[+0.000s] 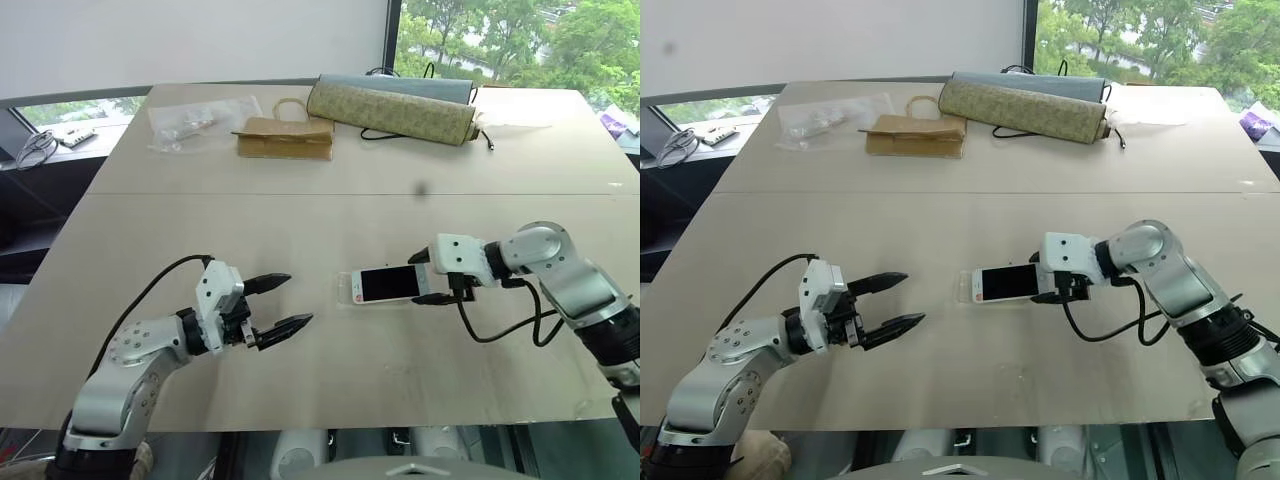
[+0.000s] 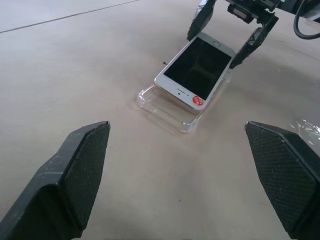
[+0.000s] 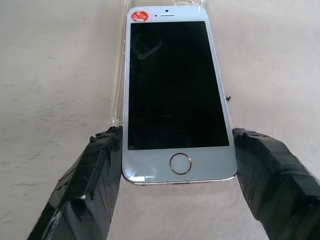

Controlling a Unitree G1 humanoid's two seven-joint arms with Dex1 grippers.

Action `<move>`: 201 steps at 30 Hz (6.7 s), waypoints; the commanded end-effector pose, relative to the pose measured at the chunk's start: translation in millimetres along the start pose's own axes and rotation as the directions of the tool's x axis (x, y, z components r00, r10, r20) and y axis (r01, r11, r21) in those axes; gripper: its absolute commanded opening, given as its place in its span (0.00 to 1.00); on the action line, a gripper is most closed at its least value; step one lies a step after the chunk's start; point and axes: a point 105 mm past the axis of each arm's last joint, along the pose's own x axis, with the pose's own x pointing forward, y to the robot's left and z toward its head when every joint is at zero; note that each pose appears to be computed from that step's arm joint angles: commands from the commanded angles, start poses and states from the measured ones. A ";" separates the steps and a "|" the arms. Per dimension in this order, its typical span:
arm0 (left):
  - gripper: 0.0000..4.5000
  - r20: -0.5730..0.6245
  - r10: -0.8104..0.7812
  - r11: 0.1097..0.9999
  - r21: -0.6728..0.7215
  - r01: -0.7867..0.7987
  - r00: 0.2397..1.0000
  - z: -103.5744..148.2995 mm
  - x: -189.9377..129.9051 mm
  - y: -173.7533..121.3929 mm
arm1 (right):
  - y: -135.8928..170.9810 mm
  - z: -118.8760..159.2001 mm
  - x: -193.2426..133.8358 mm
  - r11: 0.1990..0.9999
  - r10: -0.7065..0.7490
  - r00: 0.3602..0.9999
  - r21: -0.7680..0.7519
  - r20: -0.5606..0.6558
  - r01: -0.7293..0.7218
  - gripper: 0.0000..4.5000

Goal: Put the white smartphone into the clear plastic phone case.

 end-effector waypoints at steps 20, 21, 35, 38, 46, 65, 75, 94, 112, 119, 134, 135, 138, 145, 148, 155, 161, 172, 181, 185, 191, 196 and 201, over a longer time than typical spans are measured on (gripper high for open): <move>1.00 0.023 -0.008 1.000 0.028 0.007 1.000 2.1 4.4 -4.6 | 9.9 5.9 5.8 0.997 0.064 0.993 -0.042 -0.103 -0.068 0.65; 1.00 0.023 -0.008 1.000 0.029 0.007 1.000 2.1 4.4 -4.6 | 10.1 6.7 5.4 0.997 0.065 0.992 -0.043 -0.106 -0.070 0.65; 1.00 0.016 -0.005 0.999 0.039 0.004 1.000 0.0 5.6 -2.8 | 15.8 15.5 10.4 0.996 0.085 0.987 0.003 -0.134 -0.085 0.76; 1.00 0.014 -0.006 0.999 0.041 0.005 1.000 -0.2 5.9 -2.7 | 17.9 18.2 10.5 0.995 0.103 0.988 0.022 -0.119 -0.101 0.99; 1.00 0.007 -0.010 0.999 0.045 0.010 1.000 -1.3 6.8 -2.0 | 10.2 37.0 1.7 0.996 0.028 1.000 0.080 -0.014 -0.026 0.99; 0.07 -0.092 -0.127 0.981 0.138 0.139 0.988 -16.7 33.3 -1.0 | 10.1 24.7 -47.2 0.943 -0.216 0.976 0.251 -0.033 0.217 0.00; 0.01 -0.170 -0.186 0.968 0.136 0.210 0.968 -30.9 45.0 -0.9 | 23.8 1.4 -42.9 0.935 -0.224 0.967 0.253 -0.120 0.248 0.00; 0.01 -0.181 -0.210 0.962 0.138 0.237 0.961 -31.0 56.9 -3.7 | 36.0 9.0 -17.2 0.963 -0.149 0.984 0.211 -0.094 0.166 0.00; 0.01 -0.173 -0.204 0.964 0.136 0.228 0.964 -31.8 57.1 -6.8 | 32.1 11.0 -39.5 0.942 -0.201 0.976 0.257 -0.079 0.215 0.00; 0.01 -0.174 -0.209 0.964 0.132 0.233 0.962 -33.2 58.4 -7.7 | 34.3 -8.3 -37.3 0.941 -0.206 0.965 0.239 -0.164 0.242 0.00; 0.01 -0.167 -0.213 0.964 0.127 0.235 0.963 -33.3 60.7 -11.4 | 42.2 17.0 -4.7 0.976 -0.107 0.992 0.184 -0.062 0.117 0.00; 0.01 -0.166 -0.213 0.964 0.126 0.235 0.963 -33.4 60.7 -11.8 | 42.4 18.4 -3.5 0.977 -0.104 0.993 0.182 -0.057 0.112 0.00; 0.01 -0.164 -0.213 0.964 0.125 0.234 0.963 -33.4 61.4 -12.6 | 43.6 23.4 1.4 0.981 -0.088 0.995 0.171 -0.039 0.094 0.00; 0.01 -0.159 -0.212 0.964 0.125 0.233 0.964 -32.2 63.7 -13.9 | 40.7 26.4 2.5 0.979 -0.095 0.995 0.178 -0.025 0.098 0.00; 0.01 -0.157 -0.208 0.965 0.125 0.229 0.965 -31.7 64.2 -13.6 | 35.6 25.6 -5.9 0.970 -0.128 0.992 0.206 -0.020 0.129 0.00; 0.01 -0.158 -0.205 0.967 0.121 0.225 0.966 -32.6 64.2 -13.1 | 25.5 10.6 -27.1 0.947 -0.200 0.977 0.241 -0.078 0.213 0.00; 0.01 -0.157 -0.209 0.965 0.127 0.230 0.965 -30.5 66.4 -12.8 | 29.5 4.5 -15.3 0.961 -0.164 0.981 0.210 -0.102 0.182 0.00; 0.01 -0.153 -0.201 0.966 0.131 0.222 0.968 -27.7 67.5 -11.9 | 31.5 14.6 -0.1 0.973 -0.123 0.991 0.190 -0.054 0.131 0.00; 0.01 -0.151 -0.189 0.969 0.131 0.209 0.970 -27.9 66.5 -10.8 | 21.5 7.9 -23.4 0.946 -0.195 0.979 0.252 -0.066 0.206 0.00; 0.01 -0.150 -0.189 0.969 0.131 0.209 0.970 -28.2 66.6 -11.1 | 21.3 -1.1 -30.7 0.935 -0.212 0.972 0.270 -0.100 0.232 0.00; 0.01 -0.152 -0.193 0.968 0.134 0.213 0.969 -27.8 67.0 -10.5 | 28.8 -10.2 -20.2 0.947 -0.174 0.976 0.249 -0.131 0.203 0.00; 0.01 -0.154 -0.195 0.967 0.136 0.217 0.969 -27.4 67.5 -9.9 | 29.8 -2.2 -10.5 0.957 -0.150 0.984 0.238 -0.096 0.169 0.00; 0.01 -0.152 -0.196 0.967 0.137 0.217 0.969 -27.5 68.2 -10.1 | 33.7 3.4 -3.4 0.964 -0.127 0.989 0.225 -0.077 0.141 0.00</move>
